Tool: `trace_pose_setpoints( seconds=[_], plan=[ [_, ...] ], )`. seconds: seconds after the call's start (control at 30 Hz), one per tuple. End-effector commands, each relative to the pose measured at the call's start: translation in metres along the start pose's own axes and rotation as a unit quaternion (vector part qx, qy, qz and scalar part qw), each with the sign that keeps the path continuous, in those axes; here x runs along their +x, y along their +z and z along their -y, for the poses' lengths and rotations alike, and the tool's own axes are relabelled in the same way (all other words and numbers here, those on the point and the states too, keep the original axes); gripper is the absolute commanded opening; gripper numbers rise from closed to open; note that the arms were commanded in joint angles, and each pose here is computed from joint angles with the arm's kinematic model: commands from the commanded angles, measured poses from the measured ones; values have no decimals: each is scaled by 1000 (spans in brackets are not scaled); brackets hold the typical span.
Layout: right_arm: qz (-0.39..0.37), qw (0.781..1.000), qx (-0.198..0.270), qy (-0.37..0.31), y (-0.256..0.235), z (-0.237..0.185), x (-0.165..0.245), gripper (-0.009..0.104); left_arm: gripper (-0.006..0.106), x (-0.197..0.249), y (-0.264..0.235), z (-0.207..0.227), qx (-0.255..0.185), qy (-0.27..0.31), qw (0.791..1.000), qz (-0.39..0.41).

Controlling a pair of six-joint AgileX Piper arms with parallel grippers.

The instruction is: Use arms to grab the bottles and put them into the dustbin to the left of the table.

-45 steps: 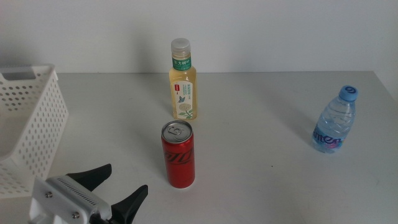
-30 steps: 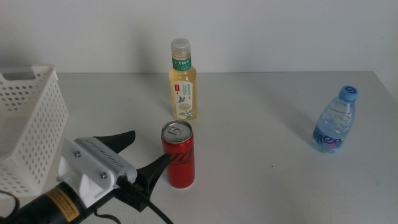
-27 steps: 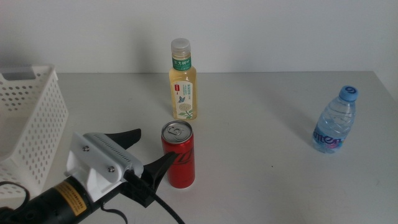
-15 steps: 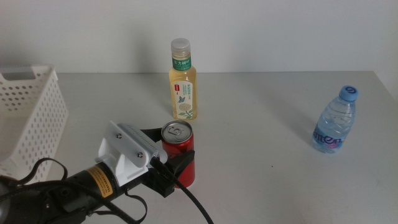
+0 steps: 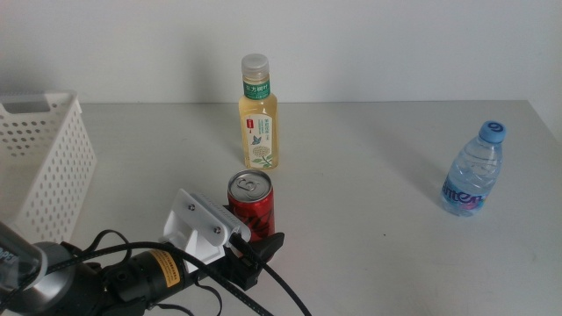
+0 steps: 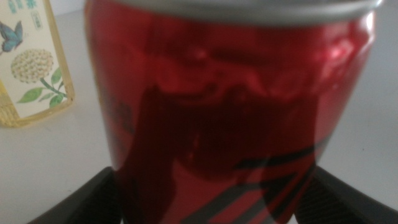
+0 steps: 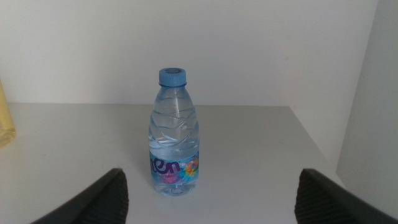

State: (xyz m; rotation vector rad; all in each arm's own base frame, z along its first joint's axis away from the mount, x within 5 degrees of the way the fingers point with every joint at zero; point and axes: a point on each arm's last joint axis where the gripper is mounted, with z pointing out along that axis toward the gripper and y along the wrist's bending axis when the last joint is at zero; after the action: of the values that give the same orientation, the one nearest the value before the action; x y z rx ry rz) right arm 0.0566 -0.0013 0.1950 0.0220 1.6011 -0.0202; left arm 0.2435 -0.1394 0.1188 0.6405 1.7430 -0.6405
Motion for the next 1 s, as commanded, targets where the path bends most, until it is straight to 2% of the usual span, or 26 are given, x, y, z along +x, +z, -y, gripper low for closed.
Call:
trace_pose_setpoints(
  seconds=[0.0, 0.63, 0.83, 0.97],
  plan=[
    [57, 998, 6, -10, -3, 1, -12, 94, 93, -25, 2, 2, 16, -1, 994, 106],
    [57, 998, 6, -10, -3, 1, -12, 94, 92, -31, 17, -4, 15, 12, 993, 118],
    [57, 998, 6, -10, -3, 1, -12, 94, 66, -32, 17, -3, 22, 17, 992, 122],
    [57, 998, 6, -10, -3, 1, -12, 94, 37, -32, 17, -2, 26, 16, 992, 121]
  ],
)
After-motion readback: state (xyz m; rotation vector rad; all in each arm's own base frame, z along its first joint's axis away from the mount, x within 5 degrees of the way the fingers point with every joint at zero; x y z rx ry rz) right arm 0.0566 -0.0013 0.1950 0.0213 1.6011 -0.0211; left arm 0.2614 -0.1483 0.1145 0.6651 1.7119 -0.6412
